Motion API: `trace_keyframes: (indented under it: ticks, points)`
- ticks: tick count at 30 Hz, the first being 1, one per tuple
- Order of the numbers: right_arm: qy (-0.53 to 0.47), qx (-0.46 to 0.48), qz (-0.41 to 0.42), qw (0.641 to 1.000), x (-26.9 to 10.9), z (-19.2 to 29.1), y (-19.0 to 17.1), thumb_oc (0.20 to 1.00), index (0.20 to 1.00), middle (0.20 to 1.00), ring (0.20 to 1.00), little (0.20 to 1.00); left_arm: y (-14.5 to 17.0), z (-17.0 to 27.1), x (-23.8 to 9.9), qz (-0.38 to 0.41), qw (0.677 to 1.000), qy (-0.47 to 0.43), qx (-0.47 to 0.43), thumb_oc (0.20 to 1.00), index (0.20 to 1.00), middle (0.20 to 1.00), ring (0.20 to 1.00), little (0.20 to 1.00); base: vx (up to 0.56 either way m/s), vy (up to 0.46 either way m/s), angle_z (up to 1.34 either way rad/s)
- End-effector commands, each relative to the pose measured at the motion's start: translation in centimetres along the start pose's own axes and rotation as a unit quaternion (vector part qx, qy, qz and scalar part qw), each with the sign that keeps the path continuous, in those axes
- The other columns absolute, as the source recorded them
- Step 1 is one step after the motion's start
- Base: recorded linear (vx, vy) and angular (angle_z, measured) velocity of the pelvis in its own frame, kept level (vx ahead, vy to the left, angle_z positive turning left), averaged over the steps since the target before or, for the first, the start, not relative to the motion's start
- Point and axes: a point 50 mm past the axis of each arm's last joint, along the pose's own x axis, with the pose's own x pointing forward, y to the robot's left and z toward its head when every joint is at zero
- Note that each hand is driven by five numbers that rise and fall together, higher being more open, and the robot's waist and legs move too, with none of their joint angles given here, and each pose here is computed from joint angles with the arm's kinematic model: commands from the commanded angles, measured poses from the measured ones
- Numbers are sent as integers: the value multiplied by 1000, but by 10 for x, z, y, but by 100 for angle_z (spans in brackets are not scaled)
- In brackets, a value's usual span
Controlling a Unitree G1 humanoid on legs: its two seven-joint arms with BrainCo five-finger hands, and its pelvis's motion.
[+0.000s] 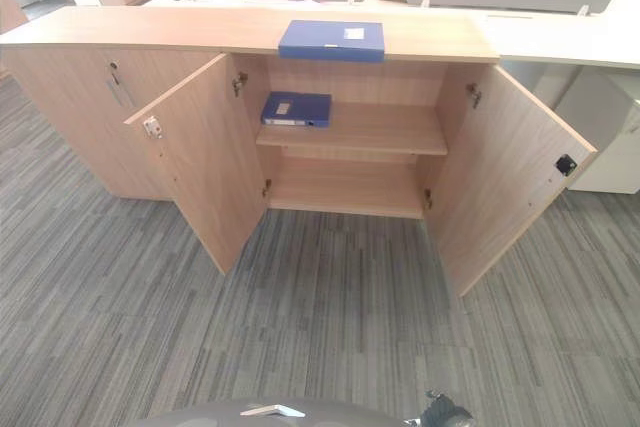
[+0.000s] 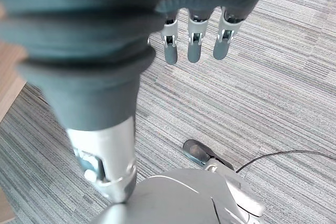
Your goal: Put the empty folder in the office cabinet
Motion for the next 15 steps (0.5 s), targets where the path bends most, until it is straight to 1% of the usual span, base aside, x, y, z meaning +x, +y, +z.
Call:
trace_keyframes:
  ticks: [1,11,12,13,15]
  points:
    - [-5,-33,1,999,0,5,-3,1000,1000,1000,1000,1000,2,13,2,6,1000,-2,-6,1000,1000,1000,1000,1000,-1,-37,0]
    - [-20,-25,-2,999,0,12,-7,1000,1000,1000,1000,1000,8,12,1,18,999,-7,-29,1000,1000,1000,1000,1000,-25,-47,-1]
    - [-27,-21,-3,999,0,16,-9,1000,1000,1000,1000,1000,9,17,1,18,999,-13,-28,1000,1000,1000,1000,1000,-267,-187,-8]
    - [-32,-16,-10,999,0,21,-15,1000,1000,1000,1000,1000,11,34,2,24,999,-36,-19,1000,1000,1000,1000,1000,-223,-158,-7]
    - [-32,-16,-10,999,0,21,-15,1000,1000,1000,1000,1000,11,34,2,24,999,-37,-19,1000,1000,1000,1000,1000,-64,-70,-1]
